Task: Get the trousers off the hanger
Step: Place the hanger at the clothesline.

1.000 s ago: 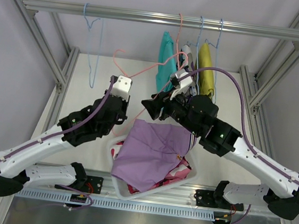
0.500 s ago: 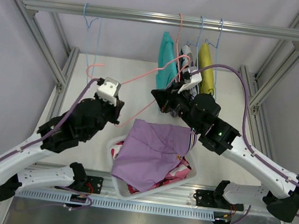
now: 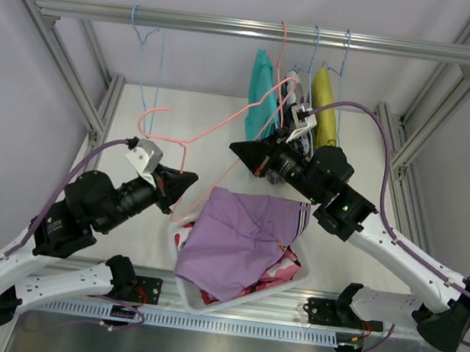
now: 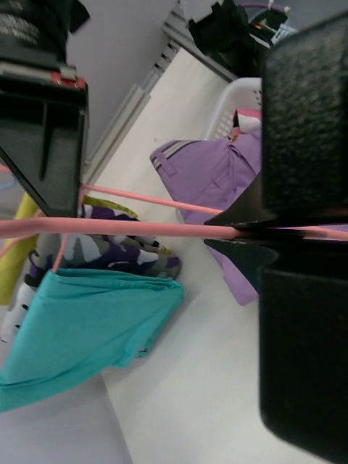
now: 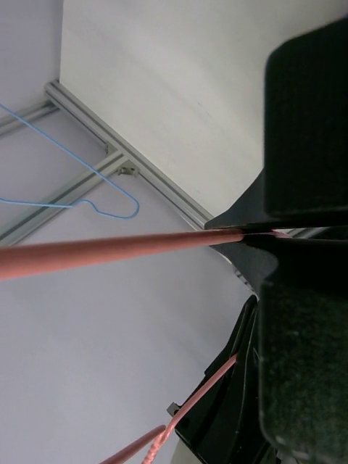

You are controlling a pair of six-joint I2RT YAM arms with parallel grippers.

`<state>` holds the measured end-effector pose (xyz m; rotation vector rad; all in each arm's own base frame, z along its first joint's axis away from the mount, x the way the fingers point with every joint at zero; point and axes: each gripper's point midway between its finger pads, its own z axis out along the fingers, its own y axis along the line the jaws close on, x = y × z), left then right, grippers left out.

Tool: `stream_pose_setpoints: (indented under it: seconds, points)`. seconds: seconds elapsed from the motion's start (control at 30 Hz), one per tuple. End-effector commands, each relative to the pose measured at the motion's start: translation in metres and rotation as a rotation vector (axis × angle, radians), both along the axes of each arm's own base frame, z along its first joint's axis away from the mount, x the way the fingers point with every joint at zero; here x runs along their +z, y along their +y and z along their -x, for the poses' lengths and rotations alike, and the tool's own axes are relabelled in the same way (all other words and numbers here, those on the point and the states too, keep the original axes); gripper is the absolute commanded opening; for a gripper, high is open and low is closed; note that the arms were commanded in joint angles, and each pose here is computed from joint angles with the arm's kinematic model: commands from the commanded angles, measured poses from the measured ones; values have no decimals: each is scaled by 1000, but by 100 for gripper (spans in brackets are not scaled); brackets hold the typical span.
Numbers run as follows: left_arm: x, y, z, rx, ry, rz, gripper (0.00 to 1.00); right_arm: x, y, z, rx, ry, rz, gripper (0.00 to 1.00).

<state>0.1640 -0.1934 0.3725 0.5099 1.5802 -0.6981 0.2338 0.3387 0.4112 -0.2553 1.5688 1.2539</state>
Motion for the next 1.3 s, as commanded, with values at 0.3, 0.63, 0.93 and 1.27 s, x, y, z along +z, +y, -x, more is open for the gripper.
stream_pose_setpoints:
  seconds: [0.3, 0.63, 0.93, 1.27]
  points:
    - [73, 22, 28, -68, -177, 262, 1, -67, 13, -46, -87, 219, 9, 0]
    - [78, 20, 39, -126, -190, 289, 1, -85, 55, -70, -13, 245, 71, 0]
    - [74, 12, 39, -153, -169, 283, 1, -69, 99, -89, 89, 251, 76, 0]
    - [67, -4, 39, -195, -131, 269, 1, -89, 123, -85, 193, 288, 72, 0]
